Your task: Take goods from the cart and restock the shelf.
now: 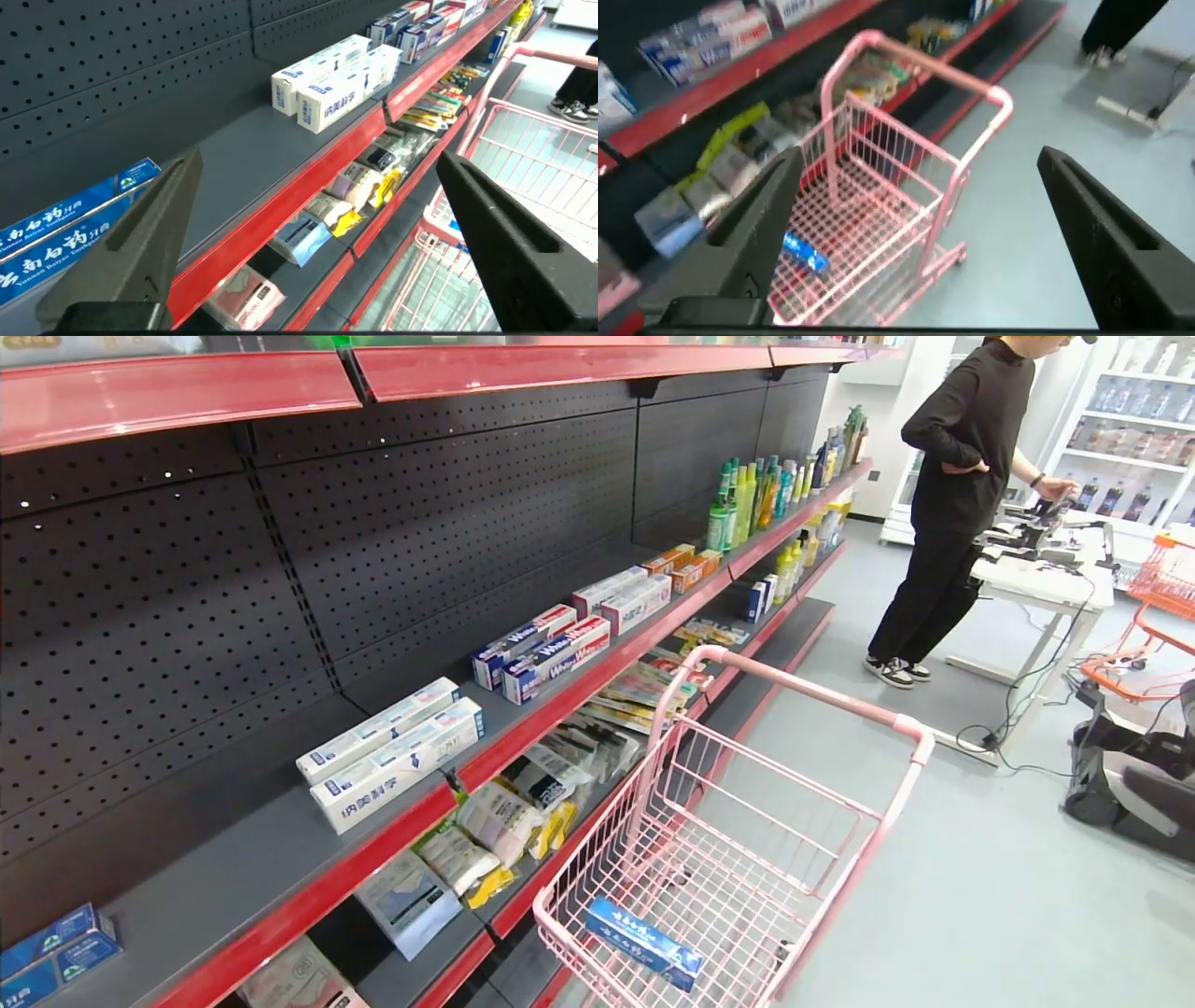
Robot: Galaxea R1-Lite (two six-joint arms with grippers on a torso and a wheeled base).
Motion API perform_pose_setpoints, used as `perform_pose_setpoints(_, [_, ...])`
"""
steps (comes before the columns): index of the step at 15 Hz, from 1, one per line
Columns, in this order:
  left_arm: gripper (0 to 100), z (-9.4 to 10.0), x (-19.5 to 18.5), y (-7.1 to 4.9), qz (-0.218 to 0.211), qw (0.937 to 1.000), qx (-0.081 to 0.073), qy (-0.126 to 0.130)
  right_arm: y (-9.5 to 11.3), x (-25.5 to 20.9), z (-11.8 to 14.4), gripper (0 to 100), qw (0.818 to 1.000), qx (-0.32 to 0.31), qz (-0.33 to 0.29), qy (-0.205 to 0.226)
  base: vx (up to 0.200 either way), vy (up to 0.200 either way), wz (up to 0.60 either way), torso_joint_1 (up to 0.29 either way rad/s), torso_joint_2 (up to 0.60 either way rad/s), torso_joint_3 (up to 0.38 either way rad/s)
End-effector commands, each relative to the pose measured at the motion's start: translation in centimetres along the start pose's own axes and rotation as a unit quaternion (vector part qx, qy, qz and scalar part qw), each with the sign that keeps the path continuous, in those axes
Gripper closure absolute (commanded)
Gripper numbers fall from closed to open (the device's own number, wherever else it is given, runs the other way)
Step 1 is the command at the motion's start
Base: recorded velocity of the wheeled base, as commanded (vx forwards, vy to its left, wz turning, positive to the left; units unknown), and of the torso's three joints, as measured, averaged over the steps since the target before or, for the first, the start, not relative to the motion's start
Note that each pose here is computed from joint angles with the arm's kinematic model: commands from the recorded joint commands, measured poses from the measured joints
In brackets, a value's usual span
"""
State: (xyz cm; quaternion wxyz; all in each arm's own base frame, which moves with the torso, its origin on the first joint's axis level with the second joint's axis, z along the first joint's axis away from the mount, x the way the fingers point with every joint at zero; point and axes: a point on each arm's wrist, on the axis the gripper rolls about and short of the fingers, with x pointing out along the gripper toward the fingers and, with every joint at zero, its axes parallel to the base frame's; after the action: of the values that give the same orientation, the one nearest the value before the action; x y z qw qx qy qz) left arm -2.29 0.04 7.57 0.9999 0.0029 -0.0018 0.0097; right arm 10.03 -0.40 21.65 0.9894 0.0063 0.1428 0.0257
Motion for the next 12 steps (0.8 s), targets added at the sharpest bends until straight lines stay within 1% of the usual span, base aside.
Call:
perform_pose_setpoints(1, [0,0.0,0.0,0.0,0.0,1.0,0.0,0.0,-2.6,15.2,-2.0,0,0.972,-0.059,0.132,0.187,0.0,0.0,0.0,0.0,0.0,0.0])
perform_pose_setpoints(2, [0,0.0,0.0,0.0,0.001,1.0,0.0,0.0,-2.2,17.2,-3.3,0,0.956,-0.1,0.186,0.206,0.0,0.0,0.0,0.0,0.0,0.0])
perform_pose_setpoints(3, [0,0.0,0.0,0.0,0.0,1.0,0.0,0.0,-1.6,19.5,-4.3,0,0.941,-0.128,0.221,0.22,0.0,0.0,0.0,0.0,0.0,0.0])
perform_pose_setpoints(4, [0,0.0,0.0,0.0,0.0,1.0,0.0,0.0,-1.0,21.2,-5.0,0,0.931,-0.139,0.247,0.229,0.0,0.0,0.0,0.0,0.0,0.0])
perform_pose_setpoints(5, [0,0.0,0.0,0.0,0.0,1.0,0.0,0.0,0.1,22.8,-5.8,0,0.92,-0.154,0.27,0.24,0.0,0.0,0.0,0.0,0.0,0.0])
perform_pose_setpoints(8, [0,0.0,0.0,0.0,0.0,1.0,0.0,0.0,2.0,25.7,-7.5,0,0.902,-0.184,0.291,0.262,0.0,0.0,0.0,0.0,0.0,0.0])
perform_pose_setpoints(12, [0,0.0,0.0,0.0,0.0,1.0,0.0,0.0,4.5,26.7,-10.1,0,0.871,-0.216,0.333,0.289,0.0,0.0,0.0,0.0,0.0,0.0])
